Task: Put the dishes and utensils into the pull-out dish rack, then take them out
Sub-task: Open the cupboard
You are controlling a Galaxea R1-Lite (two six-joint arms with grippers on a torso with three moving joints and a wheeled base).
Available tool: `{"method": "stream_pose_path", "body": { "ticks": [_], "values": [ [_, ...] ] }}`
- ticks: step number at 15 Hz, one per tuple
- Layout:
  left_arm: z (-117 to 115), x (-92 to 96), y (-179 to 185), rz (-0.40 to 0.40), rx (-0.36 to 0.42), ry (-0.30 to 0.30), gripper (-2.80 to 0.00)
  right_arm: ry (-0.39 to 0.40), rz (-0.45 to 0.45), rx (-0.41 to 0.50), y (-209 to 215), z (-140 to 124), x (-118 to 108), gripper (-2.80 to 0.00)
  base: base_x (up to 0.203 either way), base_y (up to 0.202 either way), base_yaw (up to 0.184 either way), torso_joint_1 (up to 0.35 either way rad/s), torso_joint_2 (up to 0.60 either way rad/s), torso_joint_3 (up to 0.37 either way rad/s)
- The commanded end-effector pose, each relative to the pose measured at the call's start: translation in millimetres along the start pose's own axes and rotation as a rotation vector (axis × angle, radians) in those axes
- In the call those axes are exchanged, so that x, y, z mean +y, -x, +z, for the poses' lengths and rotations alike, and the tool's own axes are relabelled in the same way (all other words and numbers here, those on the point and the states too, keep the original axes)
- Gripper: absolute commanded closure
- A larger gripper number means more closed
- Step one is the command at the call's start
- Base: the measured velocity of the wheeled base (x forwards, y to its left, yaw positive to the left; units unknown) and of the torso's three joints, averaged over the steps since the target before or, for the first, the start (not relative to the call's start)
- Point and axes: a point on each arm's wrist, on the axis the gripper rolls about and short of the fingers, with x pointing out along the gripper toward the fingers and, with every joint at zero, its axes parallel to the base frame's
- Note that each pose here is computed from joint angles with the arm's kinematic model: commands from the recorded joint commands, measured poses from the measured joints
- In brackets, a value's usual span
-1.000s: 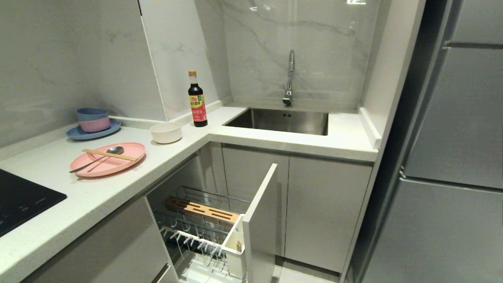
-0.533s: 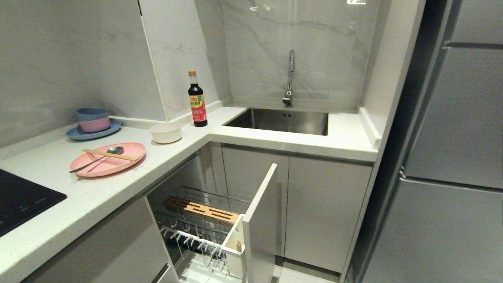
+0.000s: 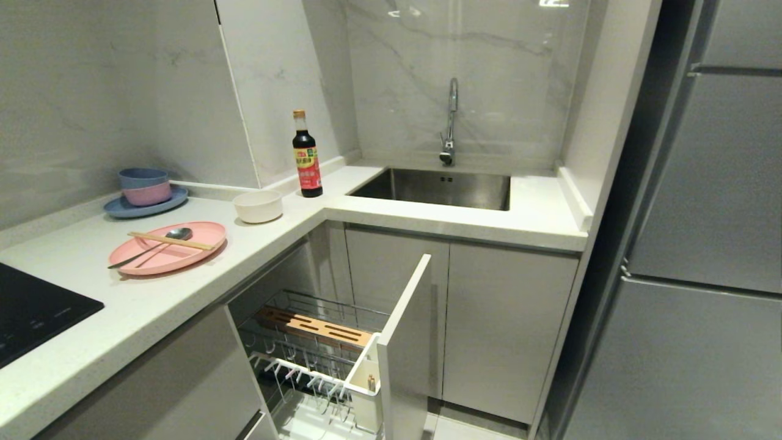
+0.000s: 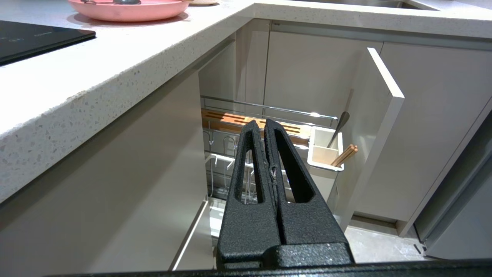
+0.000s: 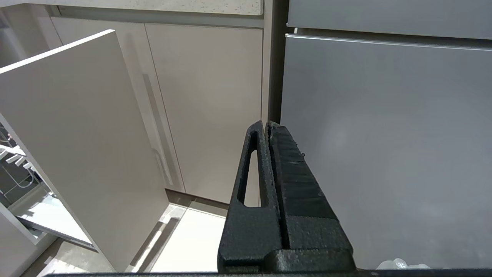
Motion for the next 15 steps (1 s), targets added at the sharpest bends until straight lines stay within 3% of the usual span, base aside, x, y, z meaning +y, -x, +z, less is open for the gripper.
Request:
{"method": "stream_pose_path", "body": {
  "ticks": [1,3,6,9,11,13,15],
  "values": [
    [-0.3,0.0,-0.1,0.0,0.0,-0.003,0.0,0.0,0.001,0.0,0.0,-0.1,0.0,0.0,0.0,0.0,0.0,0.0,0.0,0.0],
    [19.9,-0.4,5.9,-0.009,-0.075,0.0,0.0,0.0,0.0,-0.001,0.1,0.0,0.0,0.0,0.0,0.0,0.0,0.0,0.0,0.0],
    [85.9,-1.7,20.6,-0.035,-0.172,-0.003,0.0,0.0,0.001,0.0,0.1,0.0,0.0,0.0,0.0,0.0,0.0,0.0,0.0,0.0],
    [155.8,-2.3,-2.9,0.009,-0.081,-0.003,0.0,0.0,0.0,0.001,0.0,-0.4,0.0,0.0,0.0,0.0,0.0,0.0,0.0,0.0],
    [191.7,-3.2,-38.0,0.02,0.009,-0.003,0.0,0.0,0.001,-0.001,0.1,0.0,0.0,0.0,0.0,0.0,0.0,0.0,0.0,0.0],
    [220.0,-6.6,-87.1,0.002,0.105,0.017,0.0,0.0,0.001,0.0,0.0,-0.1,0.0,0.0,0.0,0.0,0.0,0.0,0.0,0.0],
    [233.6,-14.0,-139.4,-0.026,0.199,0.044,0.0,0.0,0.001,0.001,-0.1,-0.2,0.0,0.0,0.0,0.0,0.0,0.0,0.0,0.0]
  ]
}}
